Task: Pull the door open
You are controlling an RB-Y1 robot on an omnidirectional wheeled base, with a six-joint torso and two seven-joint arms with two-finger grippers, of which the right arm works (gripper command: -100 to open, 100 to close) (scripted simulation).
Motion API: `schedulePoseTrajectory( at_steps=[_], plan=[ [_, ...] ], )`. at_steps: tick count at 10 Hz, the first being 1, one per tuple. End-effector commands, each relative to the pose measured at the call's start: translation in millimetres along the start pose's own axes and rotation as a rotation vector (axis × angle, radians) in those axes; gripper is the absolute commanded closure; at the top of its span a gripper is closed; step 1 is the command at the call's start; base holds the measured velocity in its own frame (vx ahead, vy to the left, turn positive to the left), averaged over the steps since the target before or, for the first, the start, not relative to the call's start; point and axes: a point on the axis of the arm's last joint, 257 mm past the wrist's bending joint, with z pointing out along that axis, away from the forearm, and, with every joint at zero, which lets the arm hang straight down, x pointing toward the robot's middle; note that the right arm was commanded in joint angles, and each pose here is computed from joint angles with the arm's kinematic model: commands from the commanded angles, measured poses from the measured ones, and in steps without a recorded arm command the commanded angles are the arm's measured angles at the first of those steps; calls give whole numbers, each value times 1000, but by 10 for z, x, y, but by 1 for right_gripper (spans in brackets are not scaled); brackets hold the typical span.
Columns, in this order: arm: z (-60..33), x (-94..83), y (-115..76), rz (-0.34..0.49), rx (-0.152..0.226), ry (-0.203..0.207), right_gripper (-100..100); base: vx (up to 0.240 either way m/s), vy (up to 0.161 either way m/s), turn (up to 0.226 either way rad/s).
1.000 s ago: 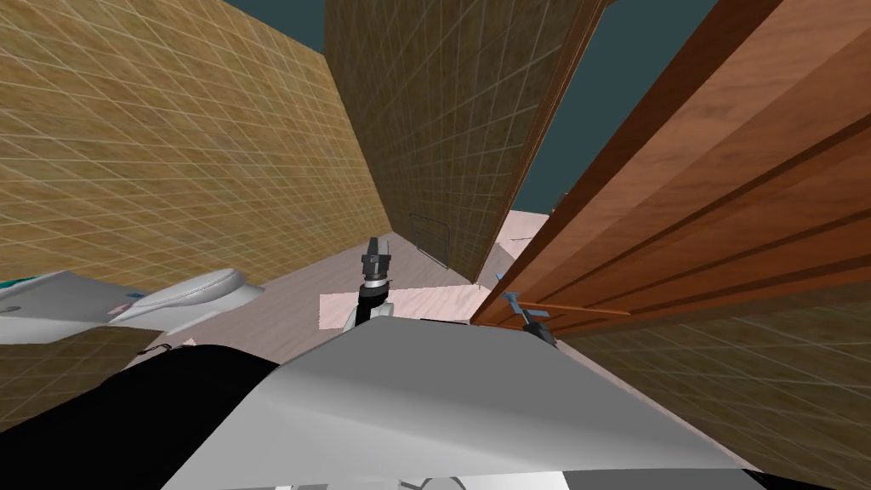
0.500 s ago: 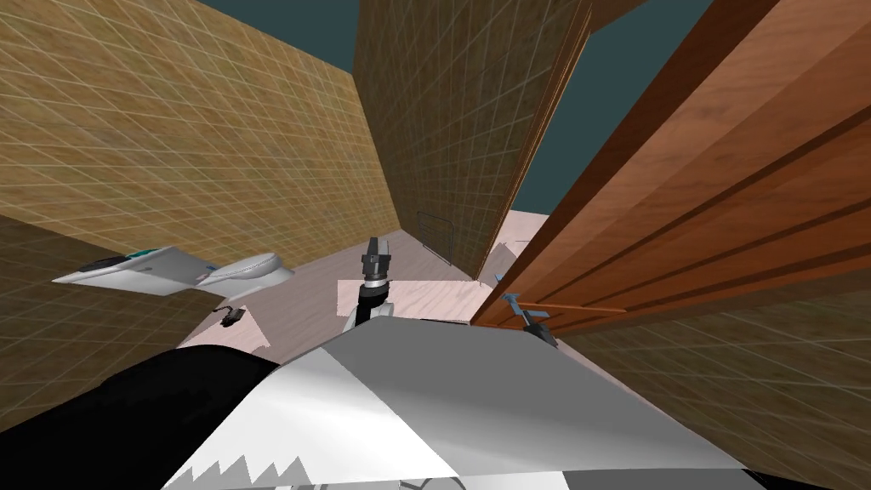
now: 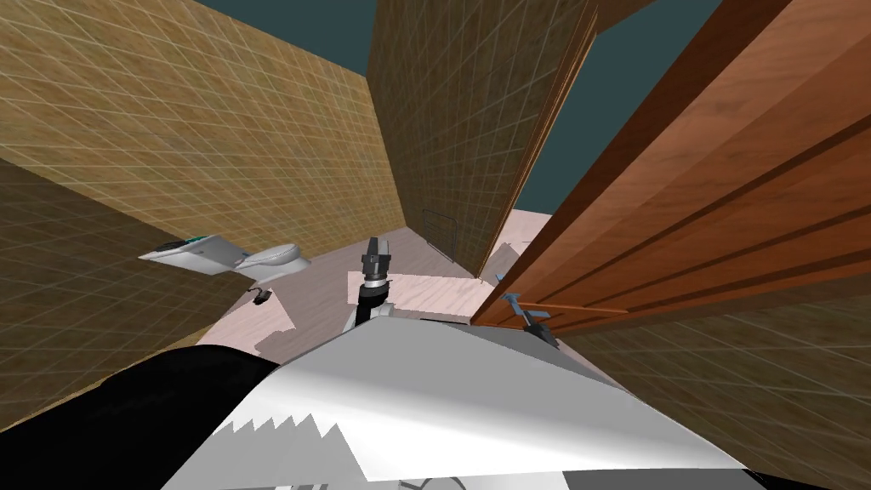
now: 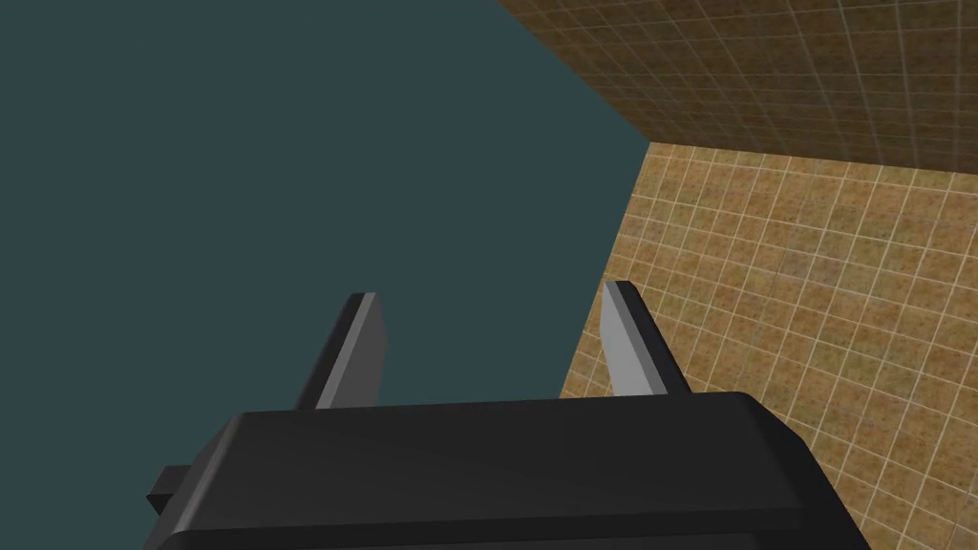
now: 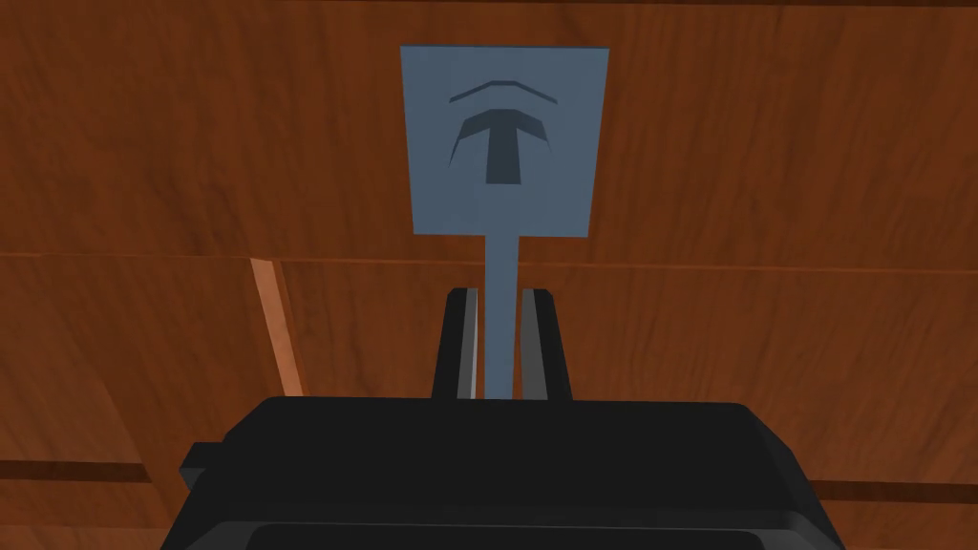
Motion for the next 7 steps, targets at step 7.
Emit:
schedulePoseTrajectory(
  at_steps=[7],
  plan=[
    [-57, -5, 2, 1, -1, 10, 100, -210, -66, 148]
  ],
)
